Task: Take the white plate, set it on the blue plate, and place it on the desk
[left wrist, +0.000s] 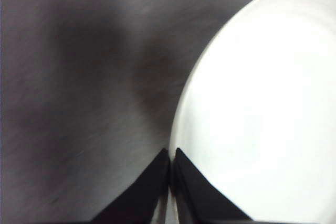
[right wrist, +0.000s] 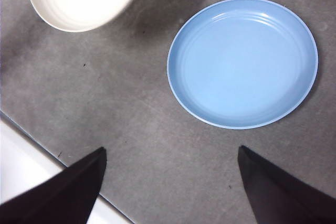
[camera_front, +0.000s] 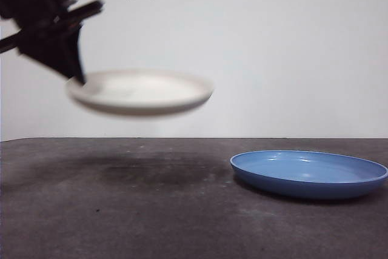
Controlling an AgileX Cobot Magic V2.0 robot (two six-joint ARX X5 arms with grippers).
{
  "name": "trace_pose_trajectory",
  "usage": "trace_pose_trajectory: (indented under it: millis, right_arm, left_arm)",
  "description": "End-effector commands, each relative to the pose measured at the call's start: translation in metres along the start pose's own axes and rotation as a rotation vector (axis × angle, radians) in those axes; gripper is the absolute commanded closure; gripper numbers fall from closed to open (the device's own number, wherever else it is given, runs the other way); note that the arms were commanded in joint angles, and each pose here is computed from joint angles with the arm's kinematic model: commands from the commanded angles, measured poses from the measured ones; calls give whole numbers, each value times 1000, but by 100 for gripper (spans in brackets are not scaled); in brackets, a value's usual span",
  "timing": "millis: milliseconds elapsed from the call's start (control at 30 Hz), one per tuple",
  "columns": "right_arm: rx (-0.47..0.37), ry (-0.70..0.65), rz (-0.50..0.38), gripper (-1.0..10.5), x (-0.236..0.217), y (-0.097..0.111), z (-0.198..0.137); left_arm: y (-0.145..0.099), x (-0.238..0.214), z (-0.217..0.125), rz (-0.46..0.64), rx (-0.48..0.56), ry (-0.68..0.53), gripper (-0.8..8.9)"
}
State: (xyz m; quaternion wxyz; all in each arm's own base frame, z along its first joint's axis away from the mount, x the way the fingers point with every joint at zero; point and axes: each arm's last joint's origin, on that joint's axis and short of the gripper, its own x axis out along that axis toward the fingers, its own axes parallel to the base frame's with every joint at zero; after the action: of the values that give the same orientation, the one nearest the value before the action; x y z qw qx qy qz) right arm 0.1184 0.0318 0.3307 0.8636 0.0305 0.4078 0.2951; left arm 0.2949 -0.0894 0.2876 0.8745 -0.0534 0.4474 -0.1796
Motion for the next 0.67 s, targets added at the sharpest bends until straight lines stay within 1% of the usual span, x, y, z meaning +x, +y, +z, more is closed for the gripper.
trace_pose_trajectory:
  millis: [33, 133, 267, 567, 667]
  right_arm:
    - [15, -28, -6, 544, -3, 1, 5]
    - [21, -47, -20, 544, -6, 2, 4]
    - [20, -80, -76, 544, -14, 5, 3]
    - [9, -197, -90, 544, -44, 20, -2]
    - [5, -213, -115, 544, -55, 25, -4]
  left_arm:
    - [-19, 0, 10, -44, 27, -24, 803]
    - [-42, 2, 14, -86, 81, -48, 803]
    - [-67, 14, 18, -139, 102, -65, 803]
    - [-110, 70, 24, -187, 153, 38, 803]
    - [-124, 90, 27, -197, 166, 67, 803]
